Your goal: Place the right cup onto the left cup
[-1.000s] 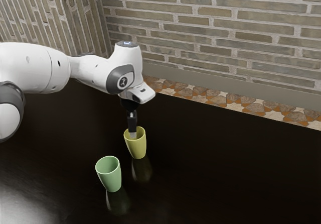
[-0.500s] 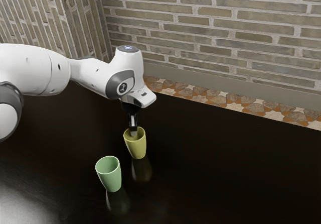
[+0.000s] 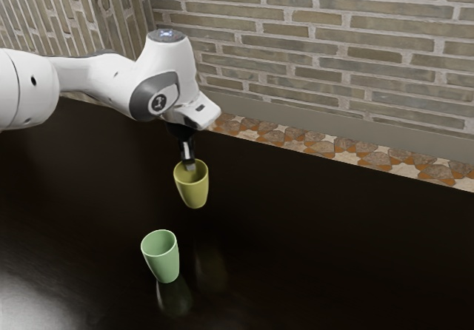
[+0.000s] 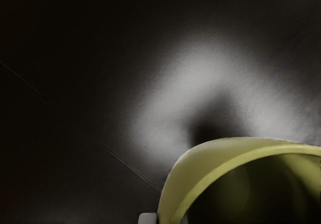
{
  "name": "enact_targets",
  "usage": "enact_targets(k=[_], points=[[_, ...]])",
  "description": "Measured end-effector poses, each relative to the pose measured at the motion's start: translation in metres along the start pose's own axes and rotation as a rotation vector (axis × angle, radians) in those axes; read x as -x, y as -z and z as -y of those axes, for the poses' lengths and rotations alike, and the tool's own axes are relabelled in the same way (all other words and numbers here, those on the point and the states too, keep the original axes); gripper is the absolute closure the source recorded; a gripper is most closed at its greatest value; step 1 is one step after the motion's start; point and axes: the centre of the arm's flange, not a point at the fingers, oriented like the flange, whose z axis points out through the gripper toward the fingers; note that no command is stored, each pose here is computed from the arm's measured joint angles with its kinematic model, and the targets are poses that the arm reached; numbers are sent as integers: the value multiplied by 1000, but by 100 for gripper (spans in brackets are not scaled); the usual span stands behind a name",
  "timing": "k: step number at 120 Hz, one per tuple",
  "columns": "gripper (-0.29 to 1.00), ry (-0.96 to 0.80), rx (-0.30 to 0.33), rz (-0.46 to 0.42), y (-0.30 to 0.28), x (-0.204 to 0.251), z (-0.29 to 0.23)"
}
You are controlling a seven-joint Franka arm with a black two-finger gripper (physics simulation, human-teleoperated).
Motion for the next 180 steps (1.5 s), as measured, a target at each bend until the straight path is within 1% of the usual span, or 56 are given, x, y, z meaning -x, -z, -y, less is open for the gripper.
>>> enact_targets(k=[11,30,63,127,171,172,180], points=[[79,7,-3,-12,24,13,-19],[79,24,8,-9,43,31,-48],[79,84,53,41,29,66,-80],[79,153,65,67,22,71,-98],[79,187,89,104,1,72,-102],[78,188,89,104,1,72,-102],[63,191,91,106,-1,70,-101]])
